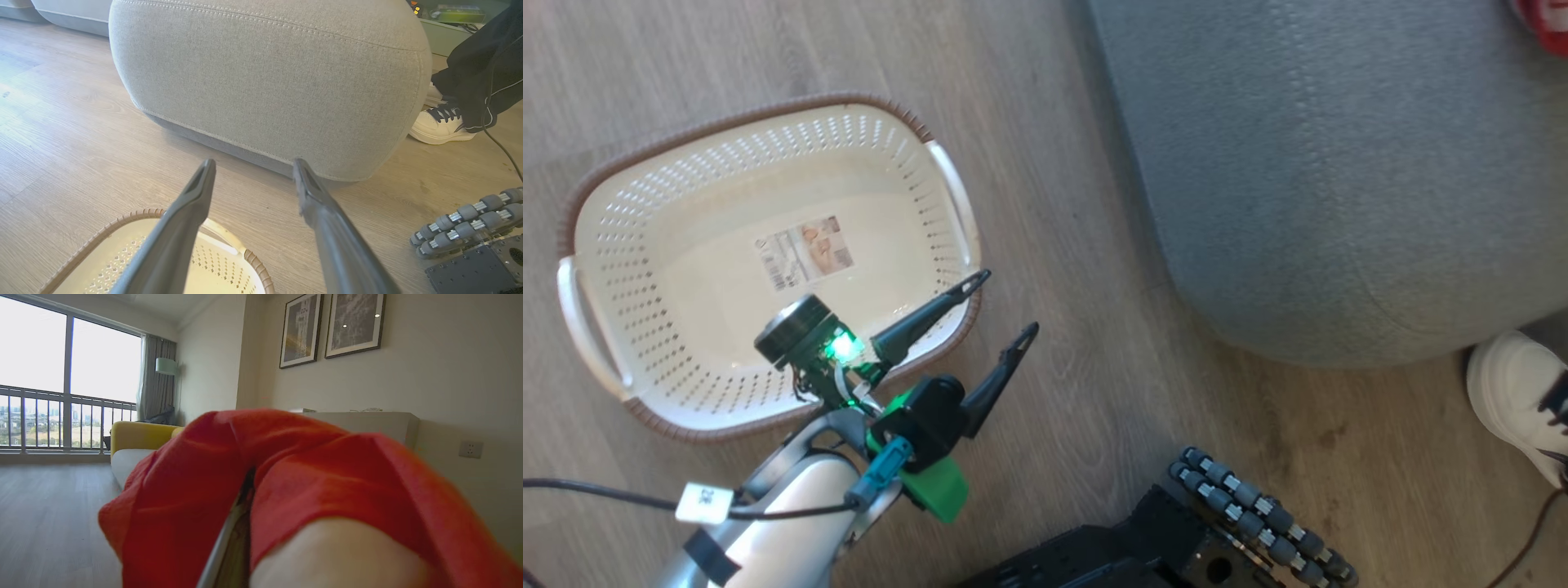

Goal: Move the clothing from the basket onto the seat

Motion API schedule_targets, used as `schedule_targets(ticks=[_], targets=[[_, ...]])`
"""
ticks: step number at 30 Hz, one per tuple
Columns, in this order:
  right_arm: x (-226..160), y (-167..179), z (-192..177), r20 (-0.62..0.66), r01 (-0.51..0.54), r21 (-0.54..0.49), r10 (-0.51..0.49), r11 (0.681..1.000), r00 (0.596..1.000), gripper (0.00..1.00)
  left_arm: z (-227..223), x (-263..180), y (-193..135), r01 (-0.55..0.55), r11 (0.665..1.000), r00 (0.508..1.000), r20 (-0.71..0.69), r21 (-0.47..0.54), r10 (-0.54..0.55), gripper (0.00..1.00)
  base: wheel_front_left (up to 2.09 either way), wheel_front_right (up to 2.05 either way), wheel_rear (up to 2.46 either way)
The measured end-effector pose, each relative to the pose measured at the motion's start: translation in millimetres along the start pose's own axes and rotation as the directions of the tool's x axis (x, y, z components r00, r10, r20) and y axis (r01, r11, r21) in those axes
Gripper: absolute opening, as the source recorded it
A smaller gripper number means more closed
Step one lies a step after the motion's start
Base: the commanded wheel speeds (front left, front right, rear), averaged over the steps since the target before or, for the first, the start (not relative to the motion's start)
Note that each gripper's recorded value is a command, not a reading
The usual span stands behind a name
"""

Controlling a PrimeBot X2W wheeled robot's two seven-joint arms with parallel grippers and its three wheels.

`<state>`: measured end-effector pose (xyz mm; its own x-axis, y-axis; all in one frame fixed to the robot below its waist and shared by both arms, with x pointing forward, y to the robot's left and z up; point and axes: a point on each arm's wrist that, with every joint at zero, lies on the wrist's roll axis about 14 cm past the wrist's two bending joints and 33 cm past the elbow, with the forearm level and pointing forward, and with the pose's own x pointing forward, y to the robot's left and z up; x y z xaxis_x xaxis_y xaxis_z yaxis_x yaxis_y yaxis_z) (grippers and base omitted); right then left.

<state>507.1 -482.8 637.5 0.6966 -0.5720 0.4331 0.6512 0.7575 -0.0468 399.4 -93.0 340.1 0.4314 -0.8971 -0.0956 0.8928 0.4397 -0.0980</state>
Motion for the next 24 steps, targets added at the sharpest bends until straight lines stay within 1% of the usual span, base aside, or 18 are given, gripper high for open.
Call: schedule_targets(ticks=[2, 3, 4, 6, 8, 10, 18, 21, 24], targets=[[-1.3, -5.7, -24.7, -0.068, 0.035, 0.012, -0.034, 0.999, 0.997, 0.0, -3.6, -2.8, -1.3, -0.002, 1.0, 1.0, -0.009, -0.008, 0.001, 1.0, 0.0, 0.0, 0.0], [-1.3, -5.7, -24.7, -0.068, 0.035, 0.012, -0.034, 0.999, 0.997, 0.0, -3.6, -2.8, -1.3, -0.002, 1.0, 1.0, -0.009, -0.008, 0.001, 1.0, 0.0, 0.0, 0.0], [-1.9, -6.1, -36.3, -0.101, 0.045, 0.016, -0.043, 0.999, 0.994, 0.0, -5.4, -4.0, -0.9, -0.006, 1.0, 1.0, -0.013, -0.016, 0.005, 1.0, 0.0, 0.0, 0.0], [-2.4, -2.4, -54.8, -0.156, 0.039, 0.007, -0.037, 0.999, 0.987, 0.0, -8.7, -6.2, 0.8, -0.014, 1.0, 1.0, -0.021, -0.023, 0.014, 1.0, 0.0, 0.0, 0.0], [-4.1, 0.8, -71.7, -0.209, 0.016, -0.03, -0.022, 0.999, 0.978, 0.0, -10.8, -8.1, 1.7, -0.021, 0.999, 0.999, -0.026, -0.026, 0.02, 1.0, 0.0, 0.0, 0.0], [-6.0, 0.0, -85.3, -0.249, 0.023, -0.034, -0.031, 0.999, 0.968, 0.0, -12.2, -9.6, 2.5, -0.026, 0.999, 0.999, -0.03, -0.026, 0.025, 1.0, 0.0, 0.0, 0.0], [-6.0, -2.9, -112.2, -0.32, 0.03, -0.093, -0.059, 0.995, 0.946, 0.0, -16.7, -14.0, 6.5, -0.048, 0.998, 0.998, -0.04, -0.035, 0.046, 1.0, 0.0, 0.0, 0.0], [-17.7, -2.0, -134.5, -0.387, 0.027, -0.105, -0.066, 0.994, 0.92, 0.0, -19.3, -16.8, 8.0, -0.056, 0.998, 0.997, -0.049, -0.04, 0.054, 1.0, 0.0, 0.0, 0.0], [-34.1, 4.9, -163.5, -0.484, 0.018, -0.094, -0.062, 0.995, 0.873, 0.0, -21.4, -18.5, 11.1, -0.073, 0.996, 0.996, -0.055, -0.043, 0.071, 1.0, 0.0, 0.0, 0.0]])
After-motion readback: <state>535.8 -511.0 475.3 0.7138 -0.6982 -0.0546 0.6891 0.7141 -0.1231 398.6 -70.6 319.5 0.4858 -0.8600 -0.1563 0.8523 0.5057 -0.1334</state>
